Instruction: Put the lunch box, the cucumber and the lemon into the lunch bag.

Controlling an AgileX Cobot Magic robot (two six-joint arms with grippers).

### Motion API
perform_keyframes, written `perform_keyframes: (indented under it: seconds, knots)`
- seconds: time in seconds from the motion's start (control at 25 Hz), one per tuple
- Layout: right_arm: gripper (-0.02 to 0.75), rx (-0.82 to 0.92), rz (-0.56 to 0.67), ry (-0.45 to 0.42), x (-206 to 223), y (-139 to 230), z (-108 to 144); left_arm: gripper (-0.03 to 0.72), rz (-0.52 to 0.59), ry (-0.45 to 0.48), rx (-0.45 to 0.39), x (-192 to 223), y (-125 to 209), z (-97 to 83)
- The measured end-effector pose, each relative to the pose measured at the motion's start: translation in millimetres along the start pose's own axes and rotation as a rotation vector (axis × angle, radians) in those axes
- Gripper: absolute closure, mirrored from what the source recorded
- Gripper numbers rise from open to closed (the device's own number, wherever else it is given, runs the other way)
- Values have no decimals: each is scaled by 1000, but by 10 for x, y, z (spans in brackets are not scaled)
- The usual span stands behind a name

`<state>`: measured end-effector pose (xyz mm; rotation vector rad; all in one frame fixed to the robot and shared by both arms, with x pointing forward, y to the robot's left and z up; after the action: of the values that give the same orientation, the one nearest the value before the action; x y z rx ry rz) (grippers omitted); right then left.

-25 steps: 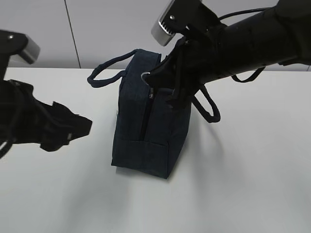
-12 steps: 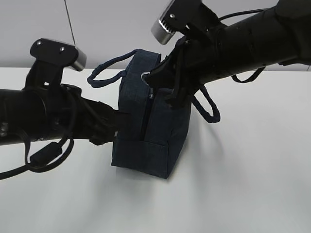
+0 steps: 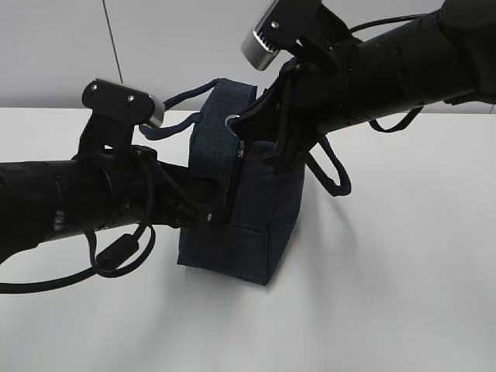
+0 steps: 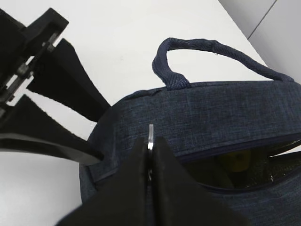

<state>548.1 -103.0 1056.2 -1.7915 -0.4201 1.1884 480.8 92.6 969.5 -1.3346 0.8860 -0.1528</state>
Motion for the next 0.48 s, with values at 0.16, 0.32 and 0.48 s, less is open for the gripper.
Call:
perform_keyframes:
  seconds: [0.16,0.32,0.48]
  knots:
    - [738,1,-1,4,0,-1,-4,615,-13,2,7,7,-8,-2]
    - [738,2,-5,27,0,-5,-27,688,-14,4,13,12,-6,-4]
    - [738,2,-13,74,-3,-13,-75,694,-16,15,22,12,-6,-42]
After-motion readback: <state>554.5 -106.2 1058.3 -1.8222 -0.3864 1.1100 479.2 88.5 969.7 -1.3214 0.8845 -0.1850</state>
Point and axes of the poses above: a point on each arm's last joint axis where the gripper is mounted, x pointing out along that axis toward the gripper, z along the wrist's bending axis when the last joint is at zero, y = z × x, the point moved 1 cm from there along x, pointing out along that axis toward the gripper, and after that the axes turned 7 degrees about x, right-handed, at the moved point
